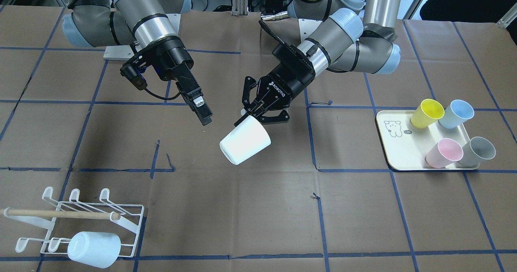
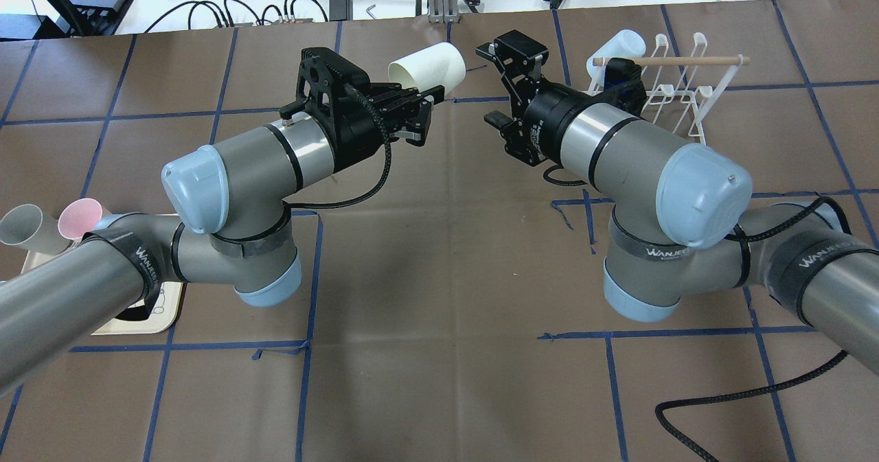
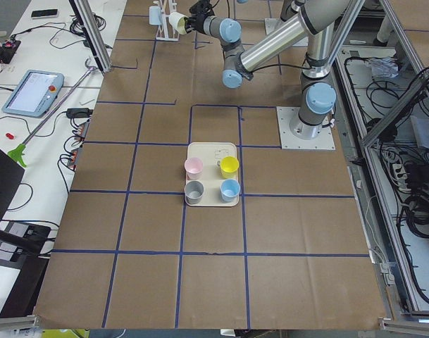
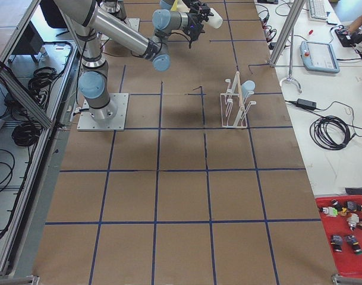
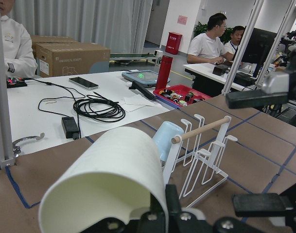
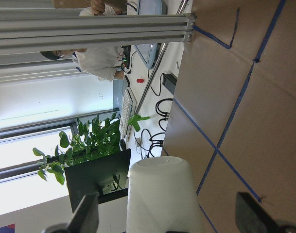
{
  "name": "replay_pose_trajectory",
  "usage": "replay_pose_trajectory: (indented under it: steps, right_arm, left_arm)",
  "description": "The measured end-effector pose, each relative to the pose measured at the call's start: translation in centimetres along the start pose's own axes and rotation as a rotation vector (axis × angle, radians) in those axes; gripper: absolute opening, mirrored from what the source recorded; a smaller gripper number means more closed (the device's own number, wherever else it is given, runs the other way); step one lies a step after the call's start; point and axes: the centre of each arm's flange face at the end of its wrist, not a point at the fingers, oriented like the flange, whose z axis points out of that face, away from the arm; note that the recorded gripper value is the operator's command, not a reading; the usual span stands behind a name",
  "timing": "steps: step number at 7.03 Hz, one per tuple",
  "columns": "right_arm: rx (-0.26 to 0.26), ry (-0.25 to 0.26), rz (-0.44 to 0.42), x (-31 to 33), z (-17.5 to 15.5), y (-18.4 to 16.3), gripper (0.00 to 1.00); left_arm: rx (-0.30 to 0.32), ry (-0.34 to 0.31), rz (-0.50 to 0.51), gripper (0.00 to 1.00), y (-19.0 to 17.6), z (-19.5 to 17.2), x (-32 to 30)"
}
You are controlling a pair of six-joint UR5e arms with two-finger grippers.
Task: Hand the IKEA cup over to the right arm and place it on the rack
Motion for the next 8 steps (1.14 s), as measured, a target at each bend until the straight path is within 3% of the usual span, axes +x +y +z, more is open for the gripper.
replay_pose_trajectory:
  steps: [4,8]
  right_arm:
    - [-0.040,0.018,-0.015,-0.8,4.7,0.1,0.98]
    - [-0.062,0.028,-0.021,-0.7,7.4,0.5,0.97]
  left_arm:
    - [-0.002,0.000,-0.002,0.03,0.1,-0.1,0.1]
    - [0.000,0.000,-0.006,0.04,0.1,-0.1,0.2]
